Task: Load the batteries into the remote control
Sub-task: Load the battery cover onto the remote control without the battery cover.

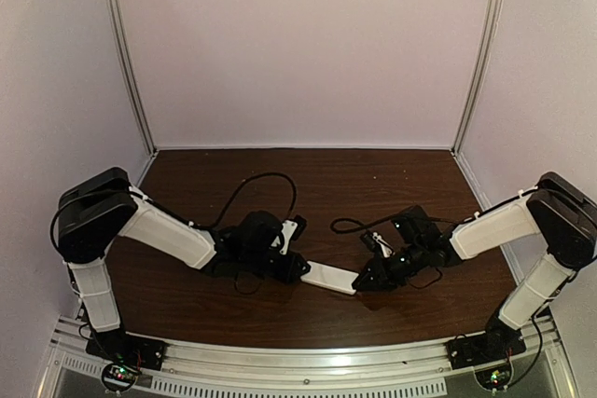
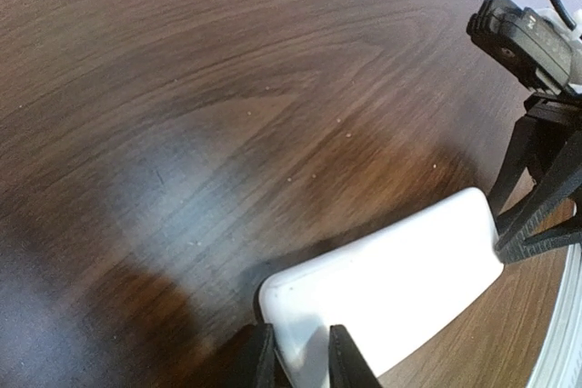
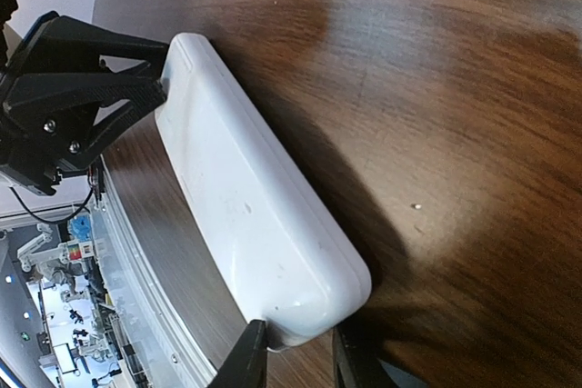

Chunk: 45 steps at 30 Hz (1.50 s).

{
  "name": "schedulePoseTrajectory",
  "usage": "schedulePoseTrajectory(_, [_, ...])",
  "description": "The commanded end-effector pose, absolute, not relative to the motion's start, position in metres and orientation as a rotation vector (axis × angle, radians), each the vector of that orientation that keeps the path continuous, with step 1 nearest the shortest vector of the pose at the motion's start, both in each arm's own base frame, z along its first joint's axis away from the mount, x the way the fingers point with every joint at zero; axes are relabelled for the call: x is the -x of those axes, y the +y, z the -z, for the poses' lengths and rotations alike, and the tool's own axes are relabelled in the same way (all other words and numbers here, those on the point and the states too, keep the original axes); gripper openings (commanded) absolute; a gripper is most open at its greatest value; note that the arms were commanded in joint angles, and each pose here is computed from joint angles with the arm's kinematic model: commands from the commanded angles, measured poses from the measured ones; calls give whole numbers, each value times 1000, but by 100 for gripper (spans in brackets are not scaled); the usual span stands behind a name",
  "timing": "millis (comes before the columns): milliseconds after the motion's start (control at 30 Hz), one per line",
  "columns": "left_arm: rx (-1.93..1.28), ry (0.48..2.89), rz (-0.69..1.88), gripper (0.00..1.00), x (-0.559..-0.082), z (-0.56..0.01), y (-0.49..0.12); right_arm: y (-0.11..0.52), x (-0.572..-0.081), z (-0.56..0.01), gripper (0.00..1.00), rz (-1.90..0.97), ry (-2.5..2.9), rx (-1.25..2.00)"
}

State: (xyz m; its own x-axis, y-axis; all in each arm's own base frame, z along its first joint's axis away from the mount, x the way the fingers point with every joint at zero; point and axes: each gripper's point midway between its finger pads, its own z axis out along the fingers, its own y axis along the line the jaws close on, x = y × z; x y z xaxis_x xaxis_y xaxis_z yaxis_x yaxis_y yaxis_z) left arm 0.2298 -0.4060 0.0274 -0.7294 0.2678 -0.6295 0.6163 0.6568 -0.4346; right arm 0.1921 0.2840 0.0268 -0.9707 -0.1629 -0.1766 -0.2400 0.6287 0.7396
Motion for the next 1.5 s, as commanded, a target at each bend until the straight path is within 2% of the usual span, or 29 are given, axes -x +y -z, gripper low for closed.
schedulePoseTrajectory(0, [-844,2474,923,21,-179,-6,-405,278,-213,-23,27,-1148,2708,321])
schedulePoseTrajectory(133, [-827,2499,878,20,-181,-3,-400,277,-212,-23,27,-1148,2709,325])
schedulePoseTrajectory(400, [-890,2470,947,14,-173,-4,-413,284,-217,-27,23,-1184,2685,335])
schedulePoseTrajectory(833, [-946,2457,1051,13,-153,-6,-430,296,-225,-35,21,-1223,2656,356])
schedulePoseTrajectory(1000, [-894,2426,1063,23,-167,-18,-418,284,-224,-34,26,-1208,2662,332])
schedulePoseTrajectory(1167, [-899,2364,1014,38,-186,-41,-408,268,-236,-42,32,-1181,2638,295])
schedulePoseTrajectory(1367, [-901,2260,951,69,-207,-77,-402,271,-244,-54,38,-1197,2610,320])
schedulePoseTrajectory(1467, [-980,2199,838,92,-218,-89,-399,268,-249,-66,44,-1196,2579,322])
